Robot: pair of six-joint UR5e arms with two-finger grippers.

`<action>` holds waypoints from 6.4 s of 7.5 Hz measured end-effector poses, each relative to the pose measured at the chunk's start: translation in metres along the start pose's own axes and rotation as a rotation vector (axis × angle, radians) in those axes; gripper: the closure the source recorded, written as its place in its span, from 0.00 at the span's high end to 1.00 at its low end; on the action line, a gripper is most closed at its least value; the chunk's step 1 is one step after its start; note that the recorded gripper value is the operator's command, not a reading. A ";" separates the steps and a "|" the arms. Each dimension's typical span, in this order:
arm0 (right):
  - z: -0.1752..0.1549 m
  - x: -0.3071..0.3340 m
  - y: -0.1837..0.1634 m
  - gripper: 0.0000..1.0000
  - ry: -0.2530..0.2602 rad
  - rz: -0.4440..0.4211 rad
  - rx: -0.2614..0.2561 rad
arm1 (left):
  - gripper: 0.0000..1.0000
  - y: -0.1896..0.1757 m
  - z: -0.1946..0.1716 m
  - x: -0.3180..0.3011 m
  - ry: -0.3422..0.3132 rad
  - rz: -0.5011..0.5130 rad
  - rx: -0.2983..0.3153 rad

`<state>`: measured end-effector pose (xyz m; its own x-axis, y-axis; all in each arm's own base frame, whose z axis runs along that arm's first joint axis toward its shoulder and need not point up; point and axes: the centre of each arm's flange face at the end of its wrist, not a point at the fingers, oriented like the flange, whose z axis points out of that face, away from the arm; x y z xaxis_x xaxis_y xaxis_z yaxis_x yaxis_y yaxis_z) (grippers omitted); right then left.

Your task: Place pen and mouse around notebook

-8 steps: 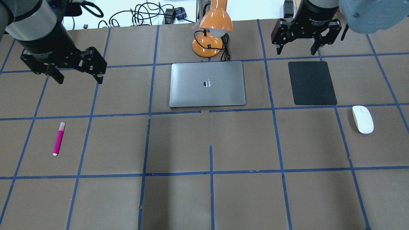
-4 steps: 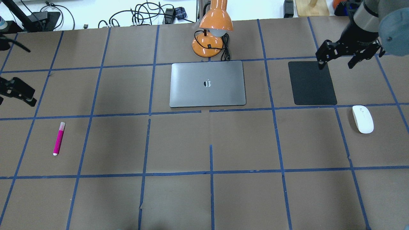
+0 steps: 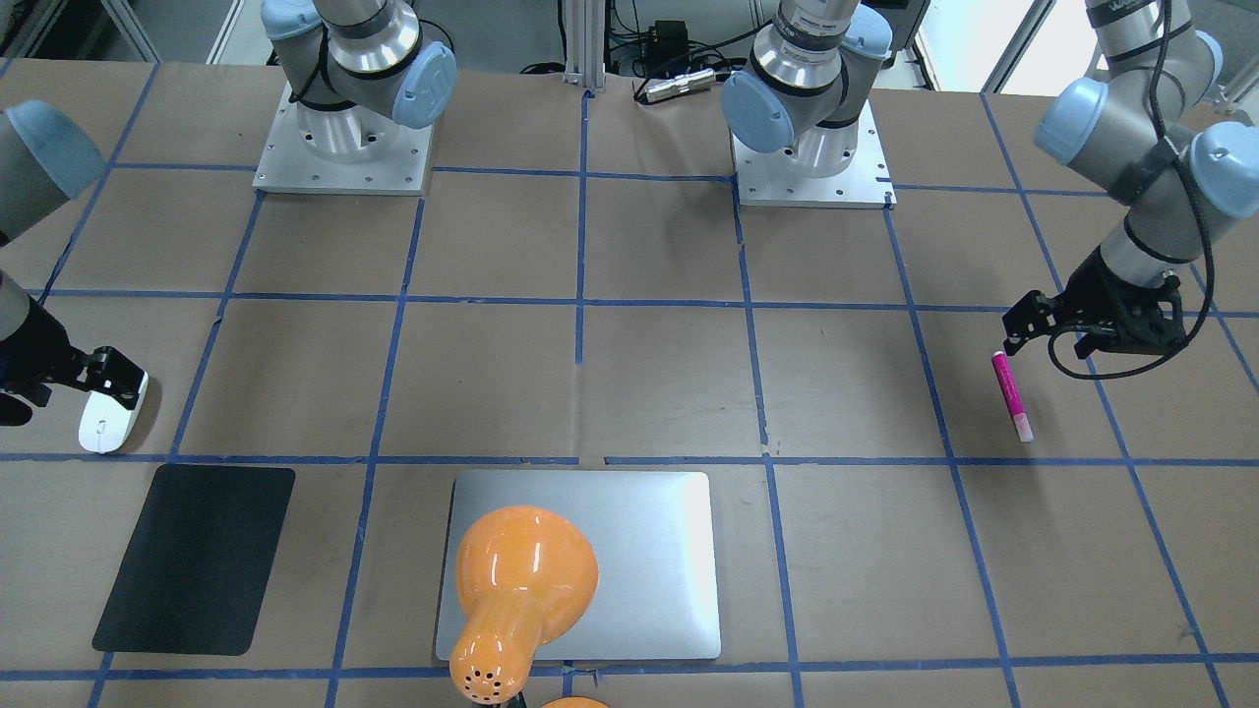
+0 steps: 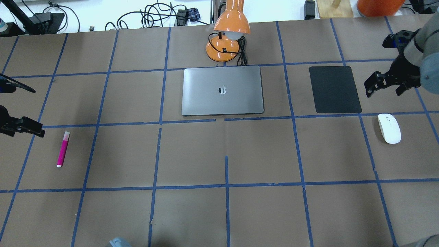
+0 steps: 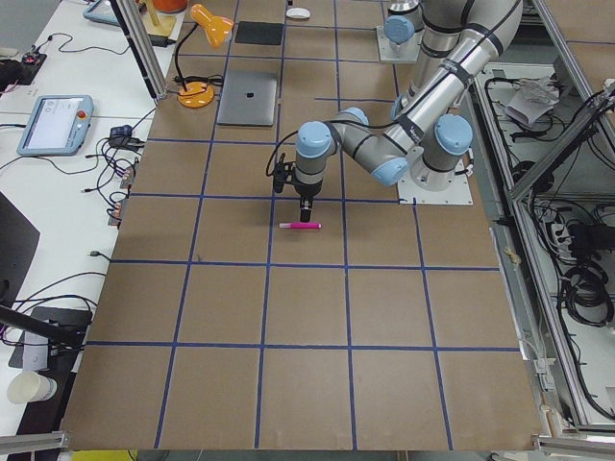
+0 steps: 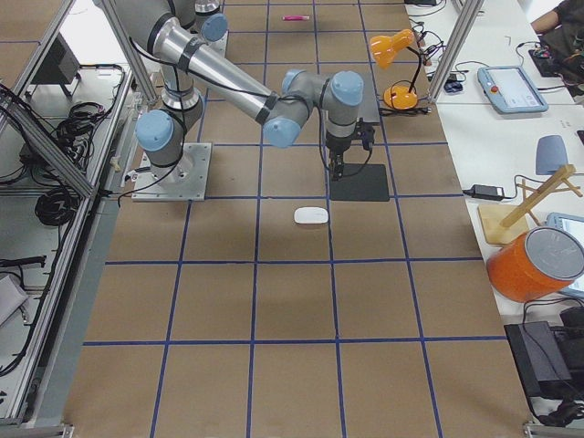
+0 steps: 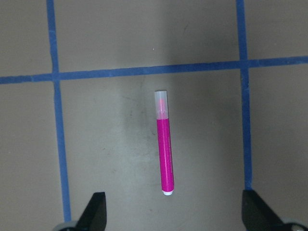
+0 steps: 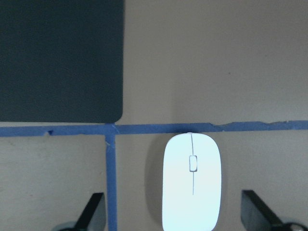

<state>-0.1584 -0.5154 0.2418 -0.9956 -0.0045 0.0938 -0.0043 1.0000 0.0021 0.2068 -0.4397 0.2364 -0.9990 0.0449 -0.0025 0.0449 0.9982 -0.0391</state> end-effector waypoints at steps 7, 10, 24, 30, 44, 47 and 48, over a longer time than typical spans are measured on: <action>0.068 0.017 0.004 0.87 -0.037 -0.007 -0.032 | 0.23 -0.005 0.064 -0.011 0.018 -0.062 -0.031; 0.071 0.017 0.003 0.33 -0.045 -0.025 -0.035 | 0.00 -0.005 0.064 -0.011 0.018 -0.063 -0.031; 0.046 -0.124 -0.177 1.00 -0.072 -0.005 0.048 | 0.00 -0.055 -0.037 0.440 0.006 -1.146 -0.044; -0.122 -0.190 -0.119 1.00 -0.079 -0.057 0.040 | 0.00 -0.051 0.040 0.579 0.046 -1.475 -0.058; -0.284 -0.291 0.002 1.00 -0.076 -0.047 0.004 | 1.00 -0.062 -0.108 0.486 0.048 -0.488 -0.089; -0.298 -0.286 0.011 1.00 -0.078 -0.052 0.026 | 1.00 -0.077 -0.211 0.385 0.059 -0.160 -0.072; -0.298 -0.285 0.012 1.00 -0.073 -0.051 0.016 | 1.00 -0.080 -0.235 0.357 0.062 -0.113 -0.049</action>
<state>0.1528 -0.5022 0.5115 -0.9982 -0.0561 0.0207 -0.0564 0.9983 -0.0114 -0.1541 -0.4942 0.4738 -0.9958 -0.0674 0.0615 -0.0667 0.9977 0.0136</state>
